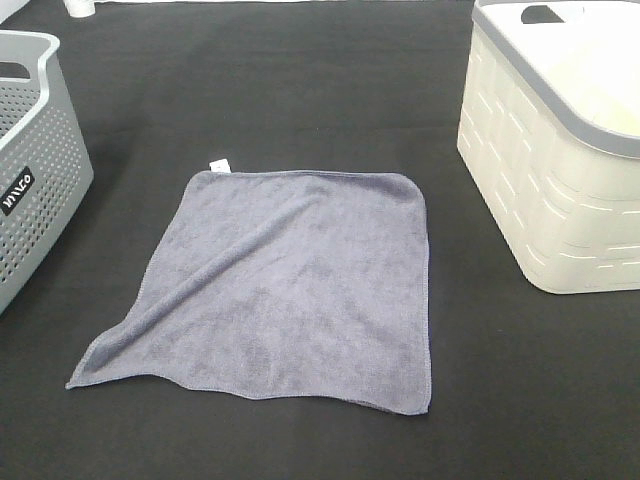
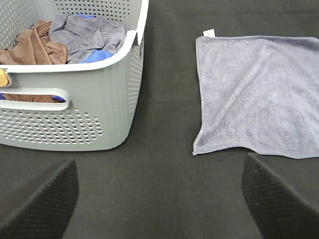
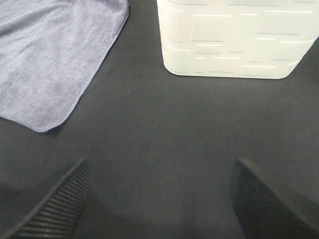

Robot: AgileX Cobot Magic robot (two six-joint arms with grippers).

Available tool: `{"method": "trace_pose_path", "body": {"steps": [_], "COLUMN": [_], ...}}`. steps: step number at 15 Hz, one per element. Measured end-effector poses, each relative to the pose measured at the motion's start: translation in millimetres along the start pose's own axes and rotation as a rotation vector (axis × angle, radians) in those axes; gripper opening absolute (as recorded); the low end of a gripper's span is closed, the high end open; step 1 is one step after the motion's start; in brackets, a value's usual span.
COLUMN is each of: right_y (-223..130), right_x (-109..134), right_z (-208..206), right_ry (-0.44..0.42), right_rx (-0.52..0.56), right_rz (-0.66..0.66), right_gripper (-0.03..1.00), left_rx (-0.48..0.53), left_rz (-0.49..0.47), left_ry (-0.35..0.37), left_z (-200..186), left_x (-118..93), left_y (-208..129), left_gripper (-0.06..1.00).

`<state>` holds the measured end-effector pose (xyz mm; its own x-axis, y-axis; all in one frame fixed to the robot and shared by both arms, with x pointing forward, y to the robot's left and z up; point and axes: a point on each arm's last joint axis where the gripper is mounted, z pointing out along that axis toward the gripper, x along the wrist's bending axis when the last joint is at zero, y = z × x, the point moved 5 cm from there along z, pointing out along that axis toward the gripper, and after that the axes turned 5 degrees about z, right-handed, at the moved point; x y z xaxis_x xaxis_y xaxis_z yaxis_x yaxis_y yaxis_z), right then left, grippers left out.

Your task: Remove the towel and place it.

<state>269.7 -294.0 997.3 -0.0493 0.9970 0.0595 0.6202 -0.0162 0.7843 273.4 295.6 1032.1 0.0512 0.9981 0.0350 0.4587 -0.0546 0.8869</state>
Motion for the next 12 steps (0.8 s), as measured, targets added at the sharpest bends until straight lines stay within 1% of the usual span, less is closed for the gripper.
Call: {"method": "trace_pose_path", "body": {"steps": [12], "right_y": [0.1], "right_x": [0.0], "right_z": [0.0], "right_ry": [0.000], "right_rx": [-0.001], "right_rz": [0.000], "right_gripper": [0.75], "left_rx": [0.000], "left_rz": [-0.001], "left_ry": [-0.002], "left_z": [0.0], "left_x": [-0.2], "left_y": [0.0], "left_gripper": [0.83]}}
